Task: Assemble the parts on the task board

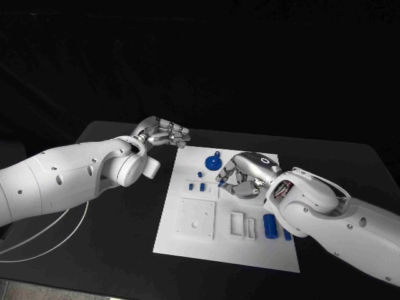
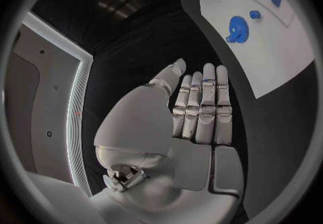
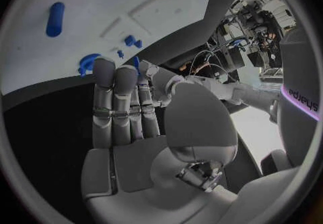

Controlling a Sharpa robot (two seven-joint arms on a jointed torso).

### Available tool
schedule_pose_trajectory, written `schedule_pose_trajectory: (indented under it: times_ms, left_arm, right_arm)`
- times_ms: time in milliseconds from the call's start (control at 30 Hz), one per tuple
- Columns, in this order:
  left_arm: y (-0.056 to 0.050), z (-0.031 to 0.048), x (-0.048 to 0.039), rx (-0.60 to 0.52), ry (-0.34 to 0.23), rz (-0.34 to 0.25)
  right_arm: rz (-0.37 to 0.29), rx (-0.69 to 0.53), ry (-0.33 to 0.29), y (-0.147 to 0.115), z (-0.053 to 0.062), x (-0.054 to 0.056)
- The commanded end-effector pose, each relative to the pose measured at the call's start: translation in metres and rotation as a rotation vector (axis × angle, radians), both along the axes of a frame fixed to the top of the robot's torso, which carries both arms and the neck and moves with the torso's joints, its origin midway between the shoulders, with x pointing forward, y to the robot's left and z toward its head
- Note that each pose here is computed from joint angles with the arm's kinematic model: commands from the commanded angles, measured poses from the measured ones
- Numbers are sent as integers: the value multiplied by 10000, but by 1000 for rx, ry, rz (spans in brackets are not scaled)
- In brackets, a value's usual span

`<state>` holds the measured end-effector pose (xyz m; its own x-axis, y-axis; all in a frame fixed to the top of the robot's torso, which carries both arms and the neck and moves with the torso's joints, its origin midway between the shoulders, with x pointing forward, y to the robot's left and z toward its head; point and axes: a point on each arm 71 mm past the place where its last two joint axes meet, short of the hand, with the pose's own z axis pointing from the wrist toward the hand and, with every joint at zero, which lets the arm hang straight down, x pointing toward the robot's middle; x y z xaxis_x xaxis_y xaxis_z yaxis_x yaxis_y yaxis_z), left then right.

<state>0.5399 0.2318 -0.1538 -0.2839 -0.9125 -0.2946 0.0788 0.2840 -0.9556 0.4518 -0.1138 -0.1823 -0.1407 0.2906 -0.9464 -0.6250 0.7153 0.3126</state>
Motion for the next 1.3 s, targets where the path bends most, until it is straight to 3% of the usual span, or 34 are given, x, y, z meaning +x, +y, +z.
schedule_pose_trajectory:
  times_ms: [33,267,467,767,1300]
  left_arm:
    - [-44,32,-6,-33,-17,5]
    - [-85,34,-20,-41,-16,-4]
    - [-108,37,-30,-45,-19,-11]
    - [-135,42,-44,-49,-22,-20]
    - [-142,43,-57,-46,-22,-32]
  right_arm:
    - [40,-66,-47,111,-65,-80]
    - [92,-118,-44,277,-233,-224]
    - [111,-147,-45,359,-337,-285]
    - [113,-188,-47,417,-465,-316]
    - [105,-218,-47,415,-554,-308]
